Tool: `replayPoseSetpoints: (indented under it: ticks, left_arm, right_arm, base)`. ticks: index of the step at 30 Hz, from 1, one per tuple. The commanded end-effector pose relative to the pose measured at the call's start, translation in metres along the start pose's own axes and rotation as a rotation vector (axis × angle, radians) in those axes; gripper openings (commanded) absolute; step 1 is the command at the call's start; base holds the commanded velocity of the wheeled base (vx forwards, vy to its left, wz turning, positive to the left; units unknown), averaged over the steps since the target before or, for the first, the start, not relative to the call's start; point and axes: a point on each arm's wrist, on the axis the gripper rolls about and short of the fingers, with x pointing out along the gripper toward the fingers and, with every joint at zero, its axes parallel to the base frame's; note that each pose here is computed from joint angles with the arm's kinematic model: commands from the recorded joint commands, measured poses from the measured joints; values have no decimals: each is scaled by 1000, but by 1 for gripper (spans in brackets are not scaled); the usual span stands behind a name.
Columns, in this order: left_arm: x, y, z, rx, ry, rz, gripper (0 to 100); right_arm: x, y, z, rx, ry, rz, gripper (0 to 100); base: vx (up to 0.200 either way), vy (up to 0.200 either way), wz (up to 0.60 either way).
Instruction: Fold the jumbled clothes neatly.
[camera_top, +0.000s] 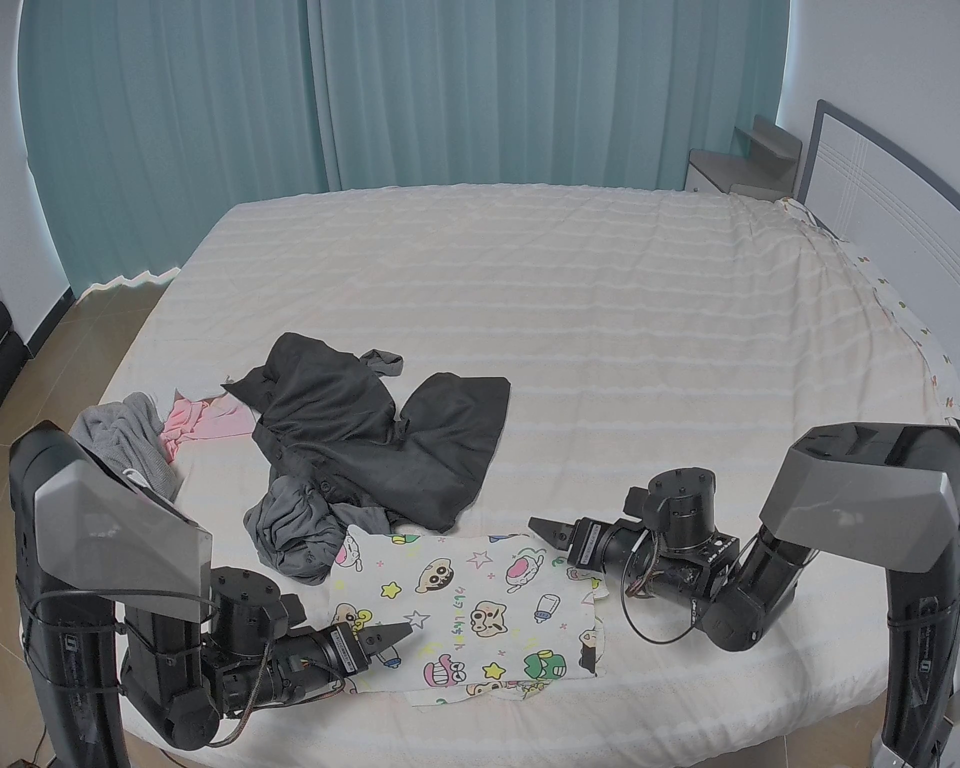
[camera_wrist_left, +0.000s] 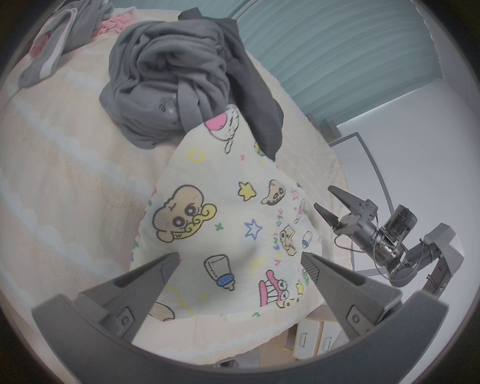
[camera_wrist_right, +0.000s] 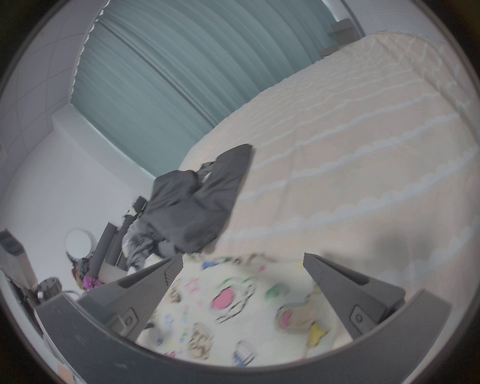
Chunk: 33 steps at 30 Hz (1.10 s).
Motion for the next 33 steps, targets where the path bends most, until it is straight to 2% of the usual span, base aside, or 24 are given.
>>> replayPoseSetpoints:
  ticks: [1, 4, 7, 12, 15, 17, 24, 30, 33]
  left_arm:
    - [-16, -13, 8, 10, -49, -54, 100]
    - [-18, -15, 10, 3, -63, -65, 100]
    - [-18, -15, 12, 1, -71, -64, 100]
    - [-21, -18, 16, 3, -92, -78, 100]
    - [-22, -20, 18, 10, -107, -87, 100]
    - [-24, -25, 22, 17, -130, -106, 100]
    - [-53, -50, 39, 79, -291, -184, 100]
    - [-87, -53, 39, 141, -474, -79, 100]
    - [-113, -57, 37, 145, -553, -82, 100]
  right_arm:
    - [-28, 34, -6, -31, 32, 82, 100]
    - [-31, 36, -32, -50, 118, 80, 100]
    - [-31, 28, -58, -64, 207, 47, 100]
    - [-45, 15, -71, -65, 287, 3, 100]
    - [-54, 11, -74, -65, 303, -15, 100]
    - [-70, 14, -67, -60, 278, -14, 100]
    - [-145, 37, -21, -61, 101, 52, 100]
    - [-196, 41, -3, -54, -66, 35, 100]
    - [-223, 42, 5, -61, -153, 30, 100]
  base:
    - [0, 0, 0]
    - [0, 0, 0]
    - [0, 0, 0]
    - [0, 0, 0]
    - [0, 0, 0]
    - [0, 0, 0]
    - [0, 0, 0]
    - [0, 0, 0]
    - [0, 0, 0]
